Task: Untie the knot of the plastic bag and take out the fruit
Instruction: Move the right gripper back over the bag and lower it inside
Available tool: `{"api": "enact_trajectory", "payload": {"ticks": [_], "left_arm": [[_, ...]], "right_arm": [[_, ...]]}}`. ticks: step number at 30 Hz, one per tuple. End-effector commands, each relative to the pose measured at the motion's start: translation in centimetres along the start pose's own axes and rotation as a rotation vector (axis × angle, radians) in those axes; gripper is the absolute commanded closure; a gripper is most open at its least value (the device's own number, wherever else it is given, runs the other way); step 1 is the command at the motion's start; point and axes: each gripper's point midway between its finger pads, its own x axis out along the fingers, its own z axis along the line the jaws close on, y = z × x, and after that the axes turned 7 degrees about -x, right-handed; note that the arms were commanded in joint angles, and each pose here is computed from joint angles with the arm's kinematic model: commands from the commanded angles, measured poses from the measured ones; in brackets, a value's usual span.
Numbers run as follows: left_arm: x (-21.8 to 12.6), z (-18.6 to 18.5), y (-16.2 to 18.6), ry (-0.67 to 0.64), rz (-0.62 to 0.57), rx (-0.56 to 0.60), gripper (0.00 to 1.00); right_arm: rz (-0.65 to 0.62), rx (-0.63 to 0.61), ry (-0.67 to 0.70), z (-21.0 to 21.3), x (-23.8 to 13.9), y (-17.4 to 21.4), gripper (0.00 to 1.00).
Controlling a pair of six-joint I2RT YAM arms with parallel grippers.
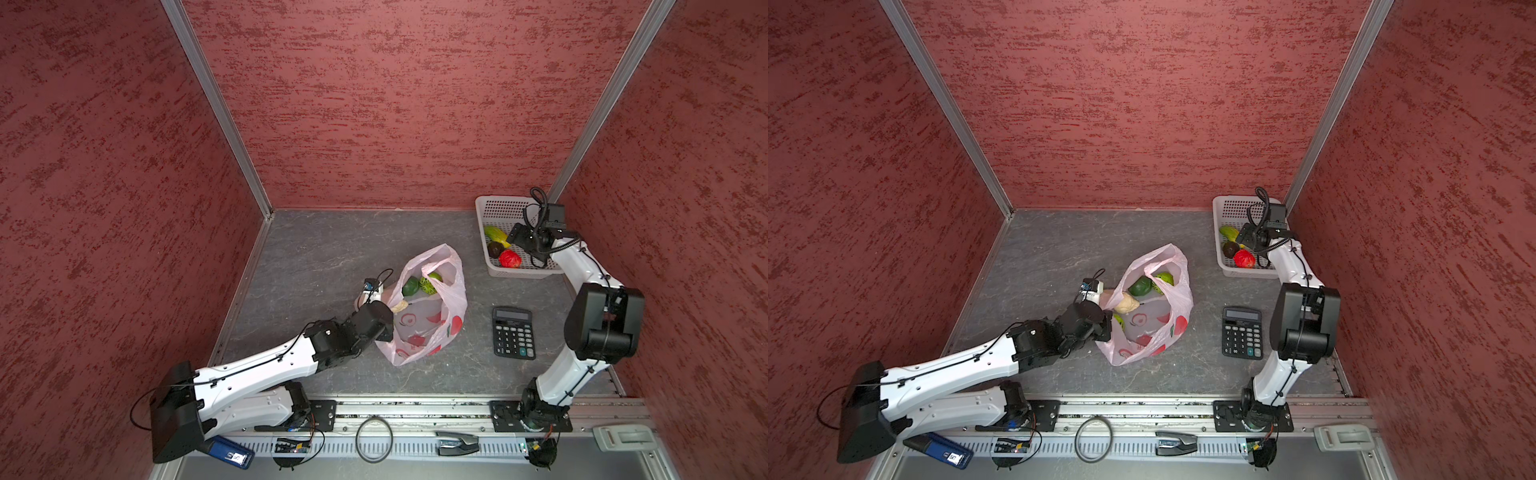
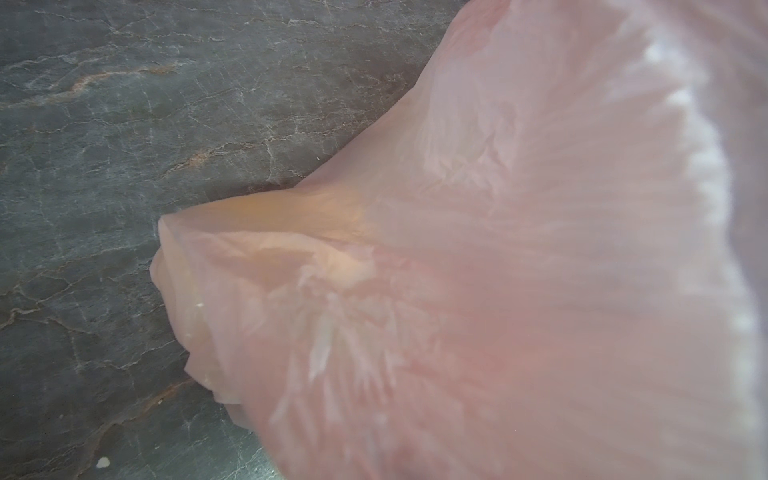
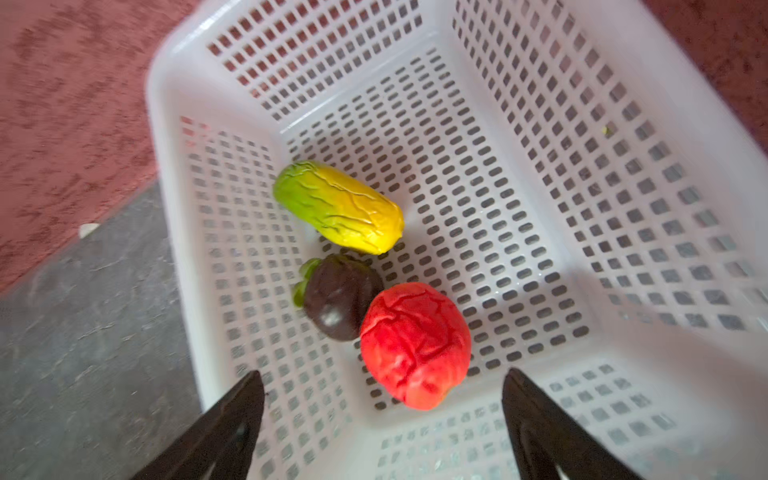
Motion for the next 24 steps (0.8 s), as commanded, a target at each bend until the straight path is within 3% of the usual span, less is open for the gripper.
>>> {"api": "enact_trajectory", "payload": {"ticks": [1,7,16,24], "left_arm": [[-0.4,-0.6,-1.1,0.027,-0.029,-0.008,1.0],[-0.4,-0.2,-1.3,0.029,-0.029,-0.008,1.0],[-0.3,0.0,-1.7,0.031,-0.03,-0.005,1.0],[-0.4,0.2,-1.8,0.029,-0.031,-0.008,1.0]], "right_arm": [[-0.005,-0.024,-0.079,3.2,-3.4,0.8,0.09],[-0.012,-0.09,-0.228,9.4,-10.2,3.5,0.09],[0.046,-0.192,-0.496,20.2,-20.0,10.8,0.09],[0.14,-0.279,-0.62,26.8,-23.5,18.8,0.1]]}}
